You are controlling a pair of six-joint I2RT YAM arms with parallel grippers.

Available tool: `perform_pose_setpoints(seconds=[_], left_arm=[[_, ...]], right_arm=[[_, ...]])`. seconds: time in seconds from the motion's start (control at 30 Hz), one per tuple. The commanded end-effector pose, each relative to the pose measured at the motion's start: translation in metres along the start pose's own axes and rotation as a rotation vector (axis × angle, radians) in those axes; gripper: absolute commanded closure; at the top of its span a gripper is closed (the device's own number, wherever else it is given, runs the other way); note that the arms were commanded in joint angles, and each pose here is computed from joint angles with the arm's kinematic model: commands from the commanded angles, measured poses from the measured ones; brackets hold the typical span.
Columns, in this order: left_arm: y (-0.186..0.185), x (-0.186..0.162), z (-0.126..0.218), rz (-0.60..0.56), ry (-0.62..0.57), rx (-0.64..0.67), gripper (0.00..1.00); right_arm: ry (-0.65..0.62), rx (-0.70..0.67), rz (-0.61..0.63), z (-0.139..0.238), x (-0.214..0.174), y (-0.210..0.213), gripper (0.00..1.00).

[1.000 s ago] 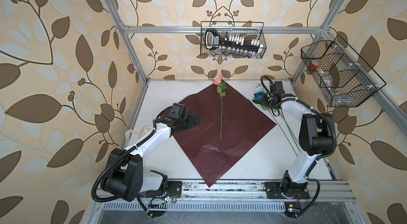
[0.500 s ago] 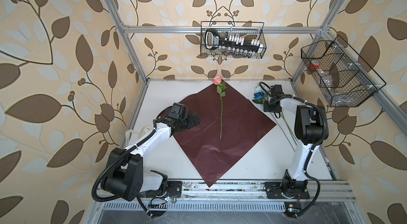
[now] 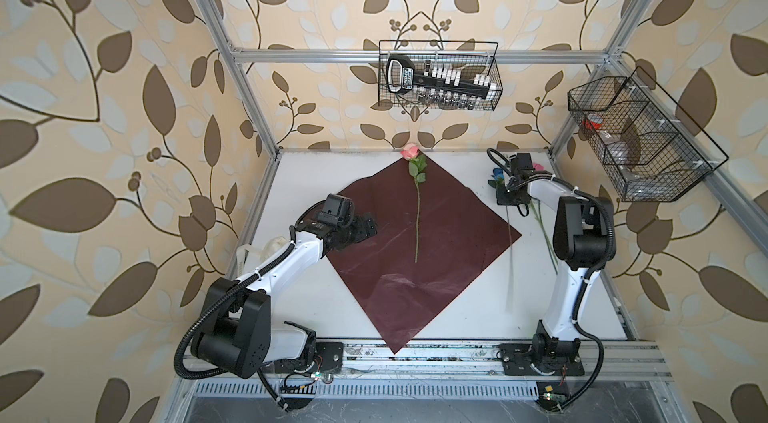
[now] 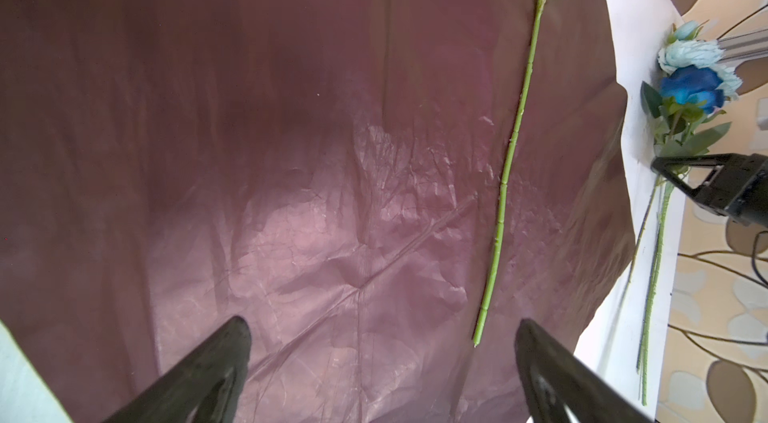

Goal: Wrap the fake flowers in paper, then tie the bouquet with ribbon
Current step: 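Move the right gripper to the roses and grasp the blue rose stem, then place the blue rose beside the pink rose on the sheet with right gripper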

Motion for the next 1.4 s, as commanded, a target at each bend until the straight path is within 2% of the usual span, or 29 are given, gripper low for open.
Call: perform_pose_setpoints(seconds=[0.0,0.17,0.4,0.57,0.73,0.87,1.1,1.37], left_arm=[[-0.003,0.003,0.003,0.009,-0.008,-0.016,0.01],[-0.003,0.003,0.006,0.002,-0.013,-0.016,0.01],[-0.001,0.001,0.009,-0.004,-0.021,-0.017,0.01],[0.000,0.001,0.010,-0.003,-0.021,-0.016,0.01],[0.002,0.001,0.010,-0.004,-0.026,-0.007,0.01],[0.003,0.000,0.010,-0.003,-0.029,-0.006,0.01],[0.001,0.000,0.009,-0.002,-0.022,-0.016,0.01],[0.002,0.000,0.007,-0.007,-0.018,-0.009,0.01]], right_arm=[[-0.120,0.032,-0.010,0.054,0.028,0.004,1.00],[-0.251,0.152,-0.101,0.098,0.048,0.027,1.00],[-0.376,0.387,-0.217,0.116,0.075,0.087,1.00],[-0.417,0.510,-0.300,0.107,0.097,0.131,1.00],[-0.429,0.559,-0.270,0.094,0.125,0.179,1.00],[-0.430,0.542,-0.247,0.075,0.145,0.206,1.00],[-0.445,0.551,-0.253,0.037,0.171,0.229,1.00],[-0.451,0.515,-0.194,-0.004,0.182,0.240,1.00]])
Point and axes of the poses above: each gripper's point midway between its finger pads, its own z axis back along the fingers, its own y axis along the line the jaws close on, x = y × z, the point moved 5 cm from there along z, back along the fingers, and after that the axes turned 15 degrees about z, right-handed, at the moved point
